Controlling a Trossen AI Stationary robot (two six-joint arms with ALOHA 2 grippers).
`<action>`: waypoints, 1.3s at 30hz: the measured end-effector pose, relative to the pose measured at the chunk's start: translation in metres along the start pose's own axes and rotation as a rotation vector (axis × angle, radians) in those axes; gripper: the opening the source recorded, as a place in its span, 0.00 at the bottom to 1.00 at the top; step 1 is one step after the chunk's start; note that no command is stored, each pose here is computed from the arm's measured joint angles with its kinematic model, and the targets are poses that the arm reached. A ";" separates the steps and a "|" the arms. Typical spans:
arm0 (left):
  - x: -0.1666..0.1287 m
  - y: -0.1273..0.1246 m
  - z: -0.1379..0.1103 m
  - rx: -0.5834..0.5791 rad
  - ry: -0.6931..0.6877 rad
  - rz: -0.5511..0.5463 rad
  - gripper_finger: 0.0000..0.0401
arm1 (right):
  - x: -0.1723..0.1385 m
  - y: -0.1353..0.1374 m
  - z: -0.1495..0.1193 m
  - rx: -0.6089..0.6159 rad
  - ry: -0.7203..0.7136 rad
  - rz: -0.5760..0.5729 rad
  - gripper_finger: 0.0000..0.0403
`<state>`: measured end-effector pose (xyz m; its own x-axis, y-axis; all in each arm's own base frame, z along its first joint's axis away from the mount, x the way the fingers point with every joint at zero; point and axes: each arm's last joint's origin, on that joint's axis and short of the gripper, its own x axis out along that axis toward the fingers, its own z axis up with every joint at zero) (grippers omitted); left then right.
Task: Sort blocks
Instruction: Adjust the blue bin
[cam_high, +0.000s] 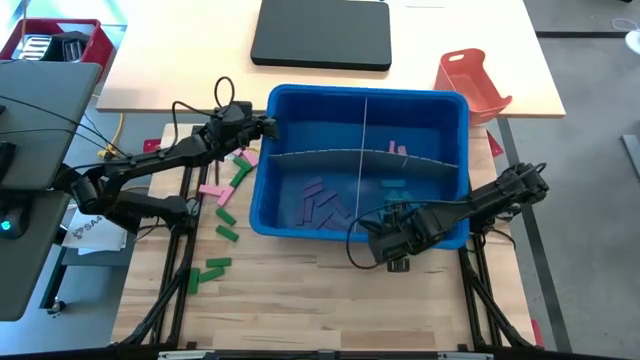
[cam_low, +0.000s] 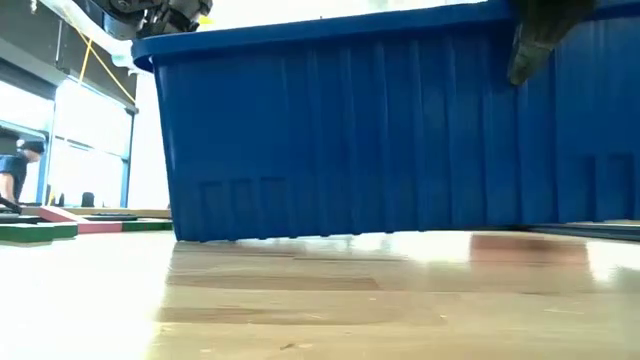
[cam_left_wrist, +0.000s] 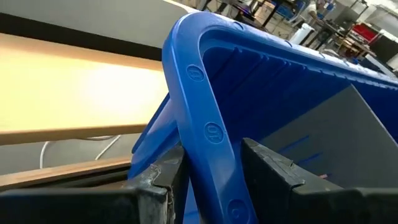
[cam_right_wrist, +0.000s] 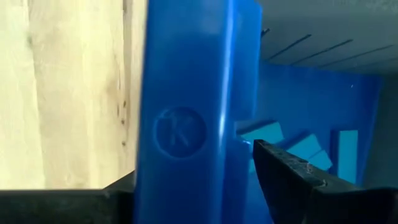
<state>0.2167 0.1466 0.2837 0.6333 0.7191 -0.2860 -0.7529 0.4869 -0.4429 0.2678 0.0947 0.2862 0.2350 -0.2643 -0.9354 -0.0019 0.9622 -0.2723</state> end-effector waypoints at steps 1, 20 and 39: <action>-0.001 0.000 0.001 0.001 -0.005 0.004 0.31 | -0.002 -0.002 0.001 -0.014 0.001 -0.006 0.45; 0.006 0.029 0.023 0.090 -0.161 0.212 0.31 | 0.026 -0.105 0.014 -0.182 0.047 0.023 0.43; 0.076 0.028 0.012 0.137 -0.272 -0.089 0.26 | 0.086 -0.194 -0.041 0.028 0.265 0.042 0.17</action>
<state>0.2410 0.2211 0.2599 0.6406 0.7678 -0.0054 -0.7253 0.6029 -0.3323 0.2483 -0.1173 0.2495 -0.0271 -0.2287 -0.9731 0.0218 0.9731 -0.2293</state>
